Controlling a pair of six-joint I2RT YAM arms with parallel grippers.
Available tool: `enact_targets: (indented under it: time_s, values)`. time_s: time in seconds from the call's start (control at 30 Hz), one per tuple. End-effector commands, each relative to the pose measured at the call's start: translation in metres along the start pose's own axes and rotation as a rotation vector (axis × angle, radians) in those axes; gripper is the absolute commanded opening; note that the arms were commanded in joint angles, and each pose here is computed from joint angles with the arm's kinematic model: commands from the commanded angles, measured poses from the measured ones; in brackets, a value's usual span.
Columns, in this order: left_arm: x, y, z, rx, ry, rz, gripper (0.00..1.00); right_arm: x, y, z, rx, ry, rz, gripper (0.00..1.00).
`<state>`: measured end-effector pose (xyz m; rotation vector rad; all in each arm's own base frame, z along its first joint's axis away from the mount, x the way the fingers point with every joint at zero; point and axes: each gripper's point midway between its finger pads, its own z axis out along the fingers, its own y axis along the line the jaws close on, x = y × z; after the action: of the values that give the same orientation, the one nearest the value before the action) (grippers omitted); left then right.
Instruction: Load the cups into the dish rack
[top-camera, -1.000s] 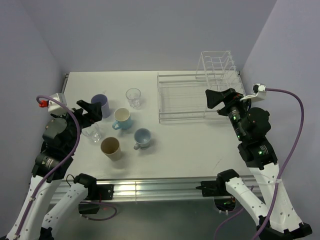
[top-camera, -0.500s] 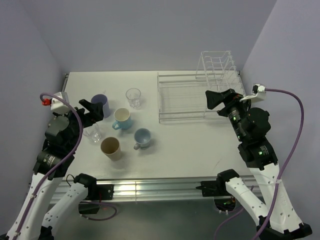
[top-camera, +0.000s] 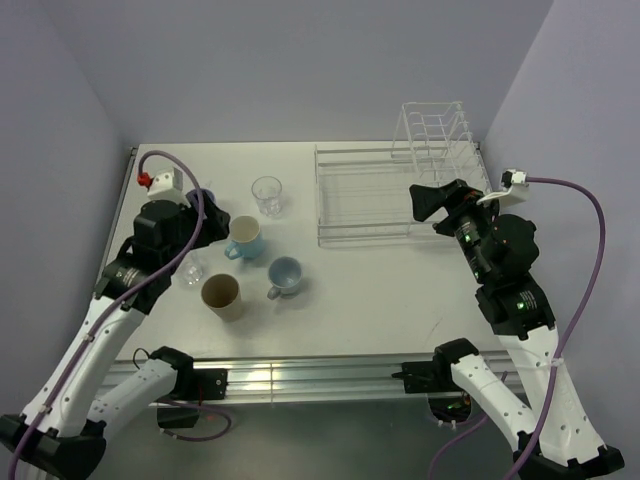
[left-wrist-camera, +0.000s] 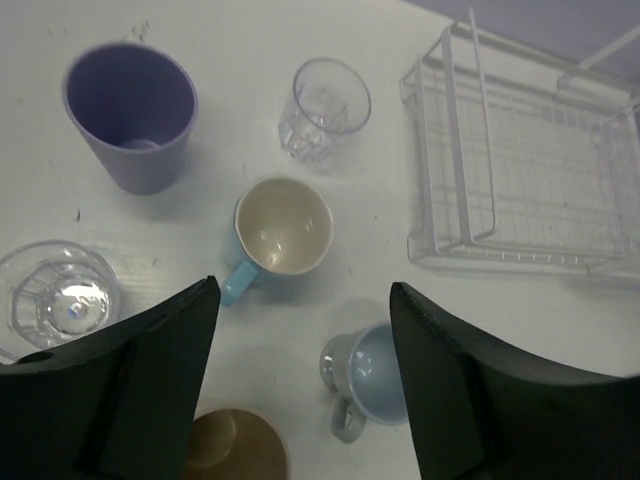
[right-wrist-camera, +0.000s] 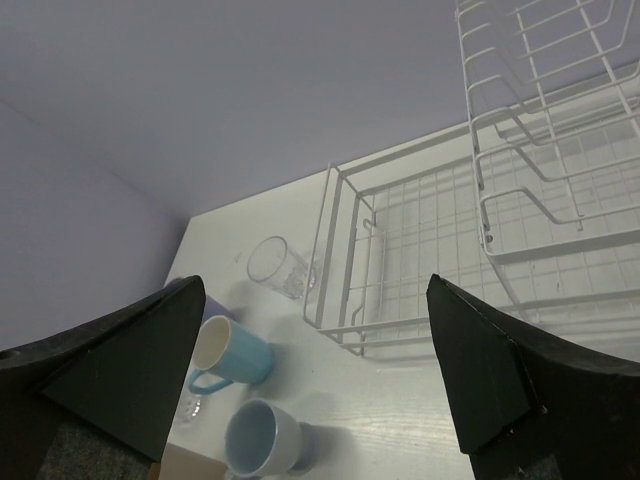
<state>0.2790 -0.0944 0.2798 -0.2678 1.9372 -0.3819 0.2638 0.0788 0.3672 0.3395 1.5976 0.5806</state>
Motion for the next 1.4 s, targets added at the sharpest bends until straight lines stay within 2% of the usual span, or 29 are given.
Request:
enact_targets:
  time_s: [0.0, 0.2, 0.27, 0.5, 0.63, 1.13, 1.37]
  values:
    - [0.005, -0.014, -0.007, 0.051, 0.06, 0.008, 0.73, -0.004, 0.002, -0.002, -0.012, -0.016, -0.003, 1.0]
    - [0.04, -0.029, 0.003, 0.054, 0.17, 0.023, 0.6, 0.002, 0.008, 0.002, -0.044, 0.007, 0.011, 1.0]
    - [0.055, -0.036, 0.004, 0.056, 0.2, 0.035, 0.59, 0.003, 0.007, 0.003, -0.041, 0.012, 0.012, 1.0]
    - [0.101, -0.053, 0.009, 0.033, 0.28, 0.054, 0.59, 0.007, 0.006, 0.002, -0.047, 0.017, 0.016, 1.0]
    - [0.13, -0.048, 0.019, -0.03, 0.318, 0.046, 0.58, 0.006, 0.007, 0.001, -0.053, 0.017, 0.013, 1.0]
    - [0.183, -0.036, 0.037, -0.097, 0.393, 0.039, 0.57, 0.004, 0.004, -0.001, -0.033, 0.007, 0.007, 1.0]
    - [0.197, -0.032, 0.048, -0.122, 0.405, 0.041, 0.53, 0.003, 0.004, -0.001, -0.033, 0.007, 0.003, 1.0]
